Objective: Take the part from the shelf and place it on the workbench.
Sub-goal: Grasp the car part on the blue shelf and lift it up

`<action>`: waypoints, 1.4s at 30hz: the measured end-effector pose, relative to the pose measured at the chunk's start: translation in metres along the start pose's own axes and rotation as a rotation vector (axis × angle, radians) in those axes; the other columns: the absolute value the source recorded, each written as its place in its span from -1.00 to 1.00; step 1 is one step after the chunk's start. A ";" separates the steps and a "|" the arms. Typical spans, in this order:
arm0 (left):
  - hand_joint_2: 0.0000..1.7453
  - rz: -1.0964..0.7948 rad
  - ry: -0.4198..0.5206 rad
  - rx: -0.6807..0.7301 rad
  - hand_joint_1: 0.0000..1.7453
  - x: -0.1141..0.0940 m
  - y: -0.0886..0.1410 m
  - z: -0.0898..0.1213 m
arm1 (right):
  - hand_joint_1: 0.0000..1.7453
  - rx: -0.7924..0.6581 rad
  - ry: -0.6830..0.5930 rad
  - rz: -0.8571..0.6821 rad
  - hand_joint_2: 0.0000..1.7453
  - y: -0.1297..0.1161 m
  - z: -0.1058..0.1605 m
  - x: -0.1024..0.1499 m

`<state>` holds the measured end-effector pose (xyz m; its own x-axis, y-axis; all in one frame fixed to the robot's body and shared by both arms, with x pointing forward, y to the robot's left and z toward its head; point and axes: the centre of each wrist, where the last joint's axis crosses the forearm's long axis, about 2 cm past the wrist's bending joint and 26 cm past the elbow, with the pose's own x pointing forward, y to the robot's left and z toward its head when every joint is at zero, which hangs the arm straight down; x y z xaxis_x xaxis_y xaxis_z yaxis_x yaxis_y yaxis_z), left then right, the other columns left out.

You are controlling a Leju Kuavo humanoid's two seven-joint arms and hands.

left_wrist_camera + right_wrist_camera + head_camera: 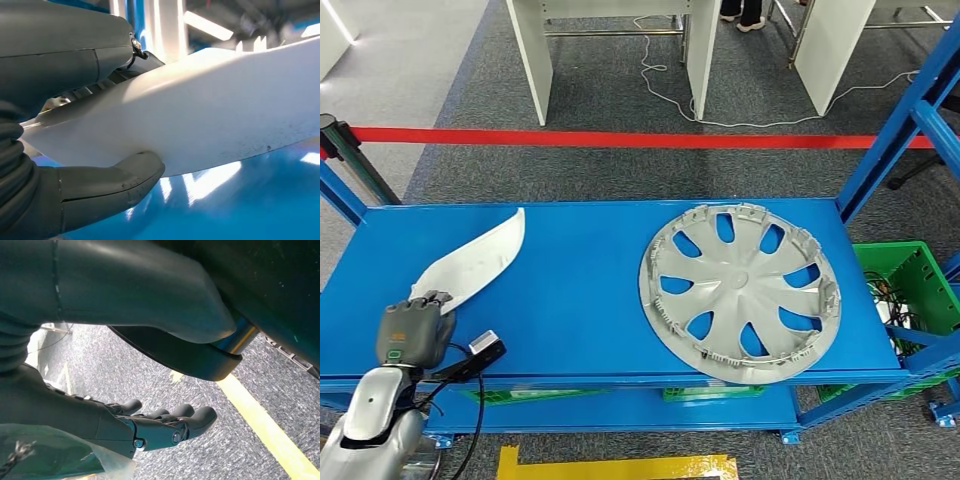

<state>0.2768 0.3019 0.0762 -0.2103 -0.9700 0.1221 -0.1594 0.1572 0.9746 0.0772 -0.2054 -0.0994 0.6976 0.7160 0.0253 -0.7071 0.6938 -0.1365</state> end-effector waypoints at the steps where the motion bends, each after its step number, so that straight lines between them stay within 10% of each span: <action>1: 1.00 0.027 -0.021 0.038 1.00 0.001 0.000 0.002 | -1.00 0.000 -0.001 0.002 1.00 0.000 0.000 0.000; 8: 1.00 0.362 -0.092 0.394 1.00 0.033 0.017 0.012 | -1.00 -0.005 -0.002 -0.003 1.00 0.000 0.000 0.000; 21: 1.00 1.191 -0.339 0.562 1.00 0.112 0.086 0.037 | -1.00 -0.044 0.013 -0.185 1.00 0.010 0.000 -0.008; 42: 1.00 1.420 -0.414 0.606 1.00 0.125 0.096 0.083 | -1.00 0.020 -0.078 -0.518 1.00 0.022 -0.001 -0.022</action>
<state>0.1545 0.2108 0.1699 -0.7343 0.1196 0.6682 0.0638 0.9922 -0.1074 0.0469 -0.2061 -0.1039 0.9463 0.2817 0.1586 -0.2742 0.9593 -0.0677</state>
